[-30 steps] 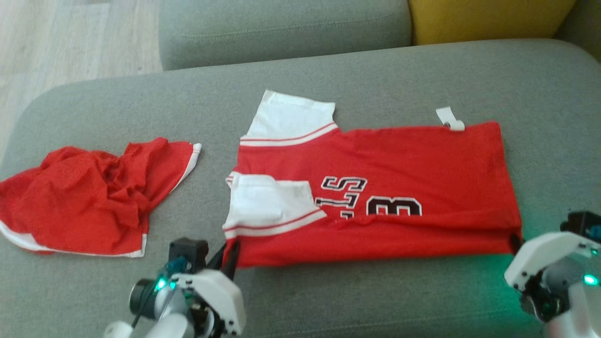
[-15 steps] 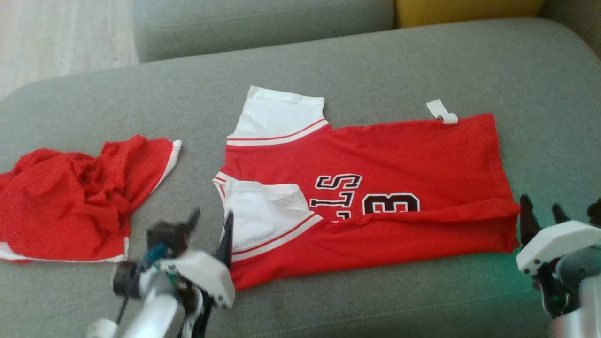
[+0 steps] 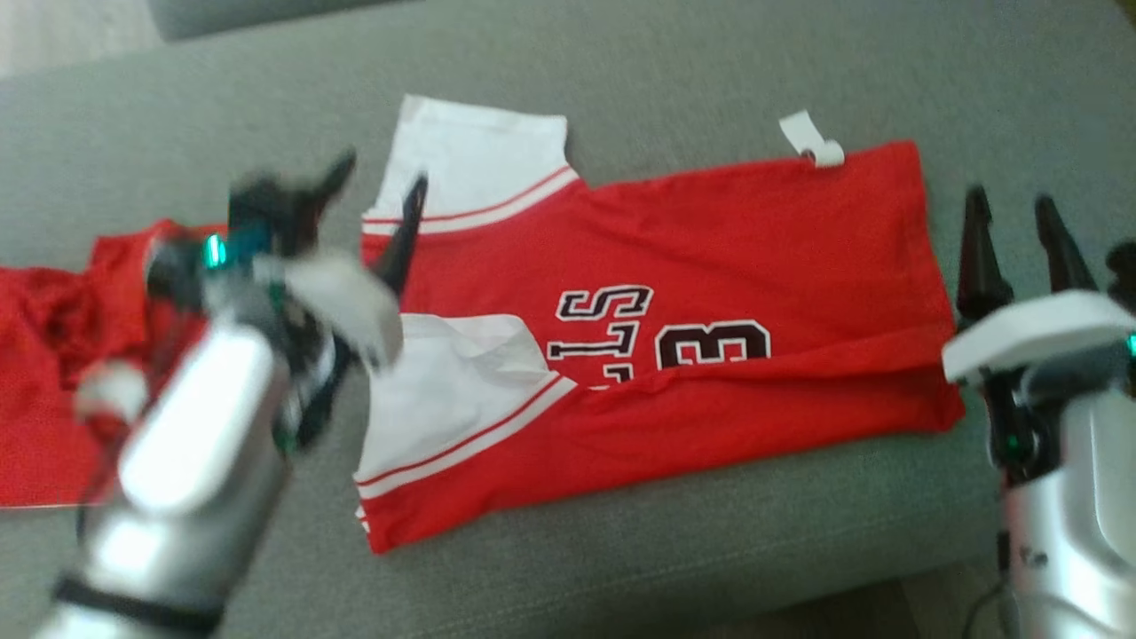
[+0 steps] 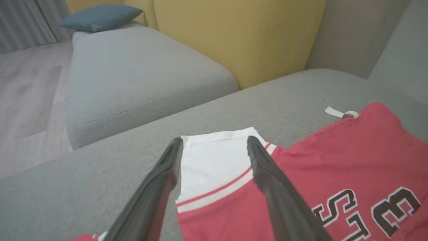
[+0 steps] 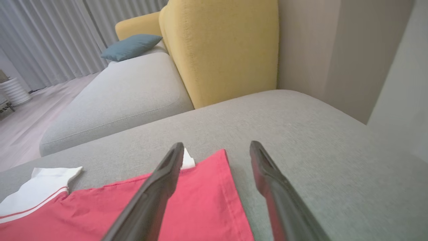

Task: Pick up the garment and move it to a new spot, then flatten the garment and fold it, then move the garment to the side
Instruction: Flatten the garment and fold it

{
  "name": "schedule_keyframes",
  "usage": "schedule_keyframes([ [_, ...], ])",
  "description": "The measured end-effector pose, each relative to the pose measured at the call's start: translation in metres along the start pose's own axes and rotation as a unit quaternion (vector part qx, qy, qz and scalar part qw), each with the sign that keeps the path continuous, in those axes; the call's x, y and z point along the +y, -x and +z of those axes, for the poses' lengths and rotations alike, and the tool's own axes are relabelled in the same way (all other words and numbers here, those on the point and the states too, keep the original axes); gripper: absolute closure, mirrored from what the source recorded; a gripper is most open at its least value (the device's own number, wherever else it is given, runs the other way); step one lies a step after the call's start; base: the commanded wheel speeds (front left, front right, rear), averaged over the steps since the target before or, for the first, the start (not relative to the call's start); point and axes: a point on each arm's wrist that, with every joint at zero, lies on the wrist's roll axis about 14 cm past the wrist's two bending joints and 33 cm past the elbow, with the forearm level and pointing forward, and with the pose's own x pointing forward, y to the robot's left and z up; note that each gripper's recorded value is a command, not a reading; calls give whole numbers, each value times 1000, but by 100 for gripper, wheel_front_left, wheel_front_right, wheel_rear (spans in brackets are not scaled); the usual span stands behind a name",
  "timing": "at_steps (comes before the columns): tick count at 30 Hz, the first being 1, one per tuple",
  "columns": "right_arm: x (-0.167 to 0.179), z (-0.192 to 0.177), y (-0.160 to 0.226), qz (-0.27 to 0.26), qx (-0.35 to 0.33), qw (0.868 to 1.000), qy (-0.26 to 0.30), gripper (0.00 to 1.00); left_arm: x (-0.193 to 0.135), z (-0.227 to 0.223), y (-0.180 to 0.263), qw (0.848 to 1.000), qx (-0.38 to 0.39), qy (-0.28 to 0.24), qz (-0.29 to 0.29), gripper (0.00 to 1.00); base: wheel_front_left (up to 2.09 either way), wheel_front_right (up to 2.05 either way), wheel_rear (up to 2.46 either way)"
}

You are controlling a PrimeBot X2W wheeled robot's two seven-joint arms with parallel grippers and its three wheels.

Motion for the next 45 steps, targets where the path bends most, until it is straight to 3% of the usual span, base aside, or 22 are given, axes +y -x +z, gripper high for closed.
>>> schedule_keyframes([
  [3,11,10,-15,16,-13,1000,10,0,6,-2,-32,998,43,-28,-38,0,0,0,0],
  [9,24,26,-39,34,-35,998,26,0,29,-28,-83,987,135,-65,-54,0,0,0,0],
  [18,17,11,-47,29,-19,998,45,0,40,-85,-116,970,221,-81,-61,0,0,0,0],
  [25,4,8,-49,13,-16,999,48,0,34,-106,-130,962,243,-97,-77,0,0,0,0],
  [33,1,1,-51,9,-8,999,48,0,66,-108,-140,962,243,-116,-39,0,0,0,0],
  [45,3,2,-54,11,-9,999,44,0,71,-114,-137,957,261,-117,-33,0,0,0,0],
])
